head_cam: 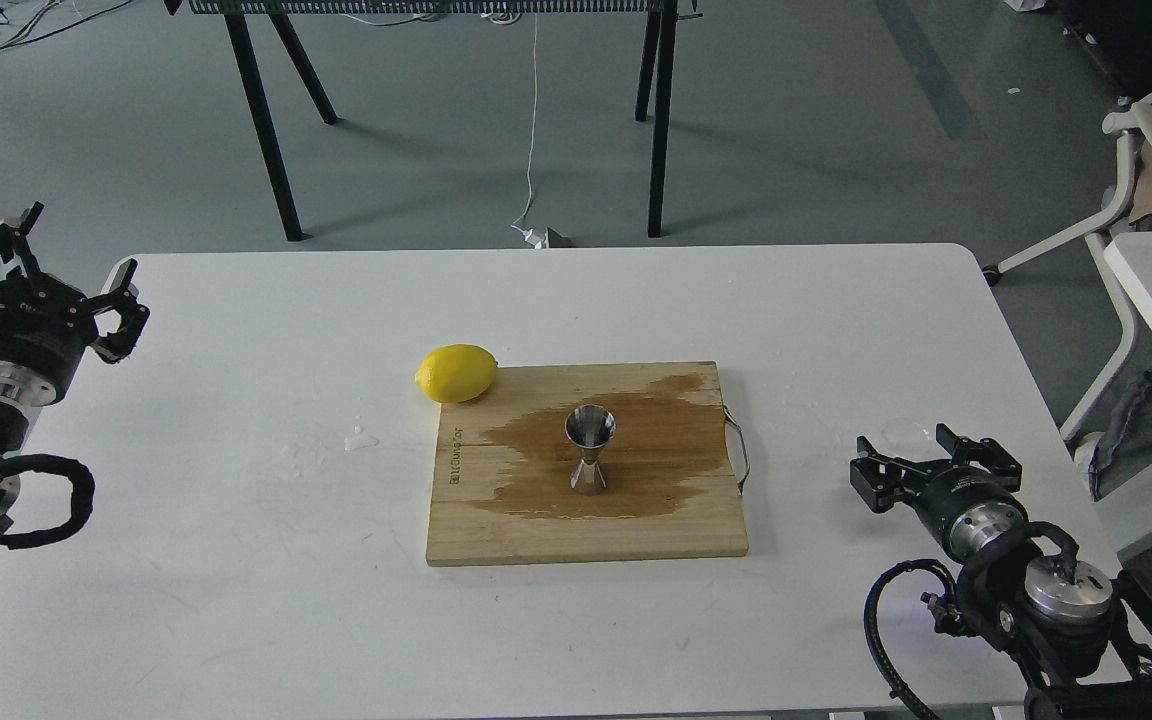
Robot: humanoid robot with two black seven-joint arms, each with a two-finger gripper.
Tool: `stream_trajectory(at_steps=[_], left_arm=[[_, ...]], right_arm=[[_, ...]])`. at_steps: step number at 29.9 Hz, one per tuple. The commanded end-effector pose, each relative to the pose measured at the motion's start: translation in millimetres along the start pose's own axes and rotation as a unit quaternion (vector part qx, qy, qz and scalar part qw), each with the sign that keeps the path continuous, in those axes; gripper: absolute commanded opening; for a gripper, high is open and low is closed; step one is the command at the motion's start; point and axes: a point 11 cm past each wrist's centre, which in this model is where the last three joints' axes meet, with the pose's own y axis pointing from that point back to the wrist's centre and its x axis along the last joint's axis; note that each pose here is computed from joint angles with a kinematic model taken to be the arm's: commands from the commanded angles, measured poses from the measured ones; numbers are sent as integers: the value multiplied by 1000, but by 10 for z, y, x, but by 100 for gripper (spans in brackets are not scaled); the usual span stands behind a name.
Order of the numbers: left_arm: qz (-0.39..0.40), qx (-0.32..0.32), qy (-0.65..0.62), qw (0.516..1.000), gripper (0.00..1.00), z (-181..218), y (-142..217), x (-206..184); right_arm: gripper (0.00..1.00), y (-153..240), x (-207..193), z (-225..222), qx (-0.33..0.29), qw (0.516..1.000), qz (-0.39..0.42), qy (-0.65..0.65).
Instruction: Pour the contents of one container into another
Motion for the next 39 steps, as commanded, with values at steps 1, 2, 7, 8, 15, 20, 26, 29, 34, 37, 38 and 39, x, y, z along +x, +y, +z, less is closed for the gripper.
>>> stream_trajectory(at_steps=[1, 2, 7, 8, 15, 20, 26, 29, 34, 37, 38, 39], left_arm=[[1, 1, 0, 1000, 92, -9, 8, 7], [1, 2, 0, 1000, 92, -16, 12, 7], [3, 3, -2, 1000, 92, -18, 25, 25], [3, 3, -2, 1000, 92, -11, 26, 28], [1, 4, -9, 1000, 92, 13, 26, 34], [-25, 27, -50, 998, 92, -38, 1, -45], [-48, 43, -84, 994, 95, -56, -40, -128], [-53, 40, -83, 994, 95, -40, -71, -165], [-53, 42, -81, 994, 95, -70, -64, -171], [-59, 45, -72, 995, 95, -158, -85, -235], [-59, 46, -70, 995, 95, -182, -82, -242], [-59, 48, -68, 995, 95, -217, -75, -248]], right_arm=[[97, 24, -108, 10, -2, 1000, -17, 4], [98, 45, -110, 23, -4, 1000, -19, 4], [98, 111, -397, 176, -22, 997, -63, 27], [98, 118, -452, 239, -29, 996, -71, 41], [99, 216, -872, 372, -39, 975, -186, 114], [99, 293, -1147, 188, -41, 937, -307, 164], [99, 86, -1126, -262, -14, 926, -319, 203], [99, -8, -1130, -296, -13, 928, -308, 208], [99, -40, -1074, -342, -7, 932, -298, 205], [99, -48, -1061, -341, -4, 933, -297, 201], [99, -50, -1068, -347, -2, 933, -298, 200], [99, -51, -1067, -352, -1, 934, -298, 198]])
